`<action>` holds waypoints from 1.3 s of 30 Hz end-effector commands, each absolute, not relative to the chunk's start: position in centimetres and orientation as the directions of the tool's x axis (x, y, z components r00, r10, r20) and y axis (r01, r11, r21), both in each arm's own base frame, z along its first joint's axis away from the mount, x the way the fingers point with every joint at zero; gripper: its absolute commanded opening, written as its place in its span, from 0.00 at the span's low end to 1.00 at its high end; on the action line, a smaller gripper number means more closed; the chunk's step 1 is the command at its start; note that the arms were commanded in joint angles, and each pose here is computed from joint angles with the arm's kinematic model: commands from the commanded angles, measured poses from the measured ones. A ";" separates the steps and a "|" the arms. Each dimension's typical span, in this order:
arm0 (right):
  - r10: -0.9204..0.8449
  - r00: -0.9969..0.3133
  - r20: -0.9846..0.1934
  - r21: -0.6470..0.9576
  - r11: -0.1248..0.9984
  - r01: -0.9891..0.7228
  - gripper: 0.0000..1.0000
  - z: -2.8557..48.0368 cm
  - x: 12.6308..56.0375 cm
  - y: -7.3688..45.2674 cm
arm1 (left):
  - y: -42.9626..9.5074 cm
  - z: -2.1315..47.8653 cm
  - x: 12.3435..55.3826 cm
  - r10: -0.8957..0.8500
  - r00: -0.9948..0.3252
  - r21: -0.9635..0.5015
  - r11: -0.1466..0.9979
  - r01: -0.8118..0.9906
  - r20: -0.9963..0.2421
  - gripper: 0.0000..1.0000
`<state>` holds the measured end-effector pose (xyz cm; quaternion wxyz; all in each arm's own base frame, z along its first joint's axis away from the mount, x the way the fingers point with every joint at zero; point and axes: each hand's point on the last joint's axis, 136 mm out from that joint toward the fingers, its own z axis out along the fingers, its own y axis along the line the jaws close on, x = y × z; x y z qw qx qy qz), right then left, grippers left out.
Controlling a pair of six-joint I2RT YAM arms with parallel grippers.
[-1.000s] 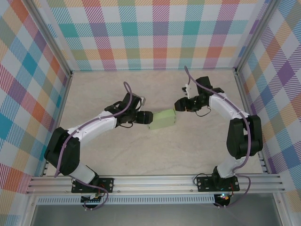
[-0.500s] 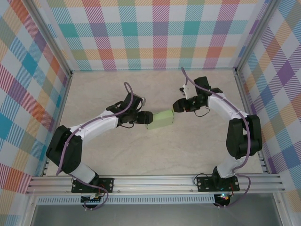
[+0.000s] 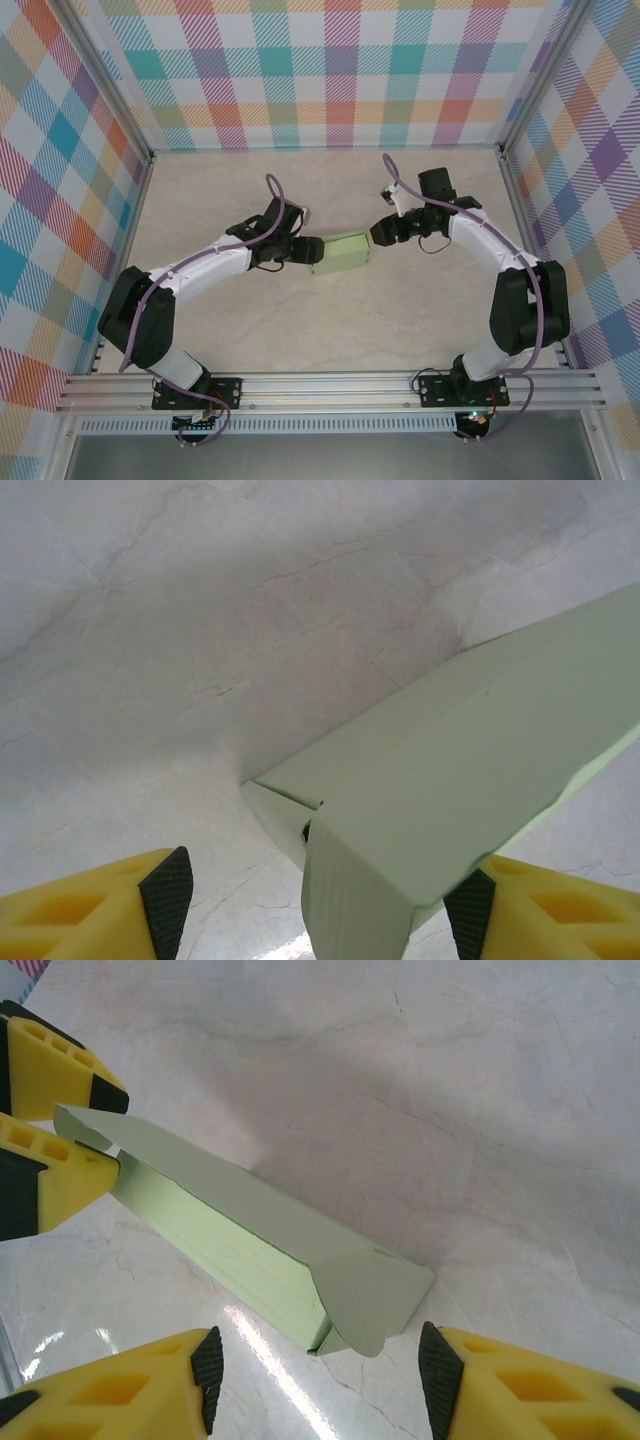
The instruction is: Fold the paper box
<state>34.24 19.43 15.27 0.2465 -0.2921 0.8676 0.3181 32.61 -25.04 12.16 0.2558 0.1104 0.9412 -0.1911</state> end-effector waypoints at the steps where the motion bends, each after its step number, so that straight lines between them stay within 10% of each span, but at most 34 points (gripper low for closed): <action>1: -0.359 -0.677 -0.642 0.419 0.575 -0.703 0.53 15.7 34.9 20.6 | -25.7 13.3 33.2 0.119 -0.824 -0.294 0.898 0.328 -0.554 0.66; 39: -0.356 -0.814 -0.460 0.410 0.728 -0.550 0.26 14.9 34.1 22.6 | -26.7 12.0 33.3 0.115 -0.843 -0.227 0.936 0.269 -0.525 0.47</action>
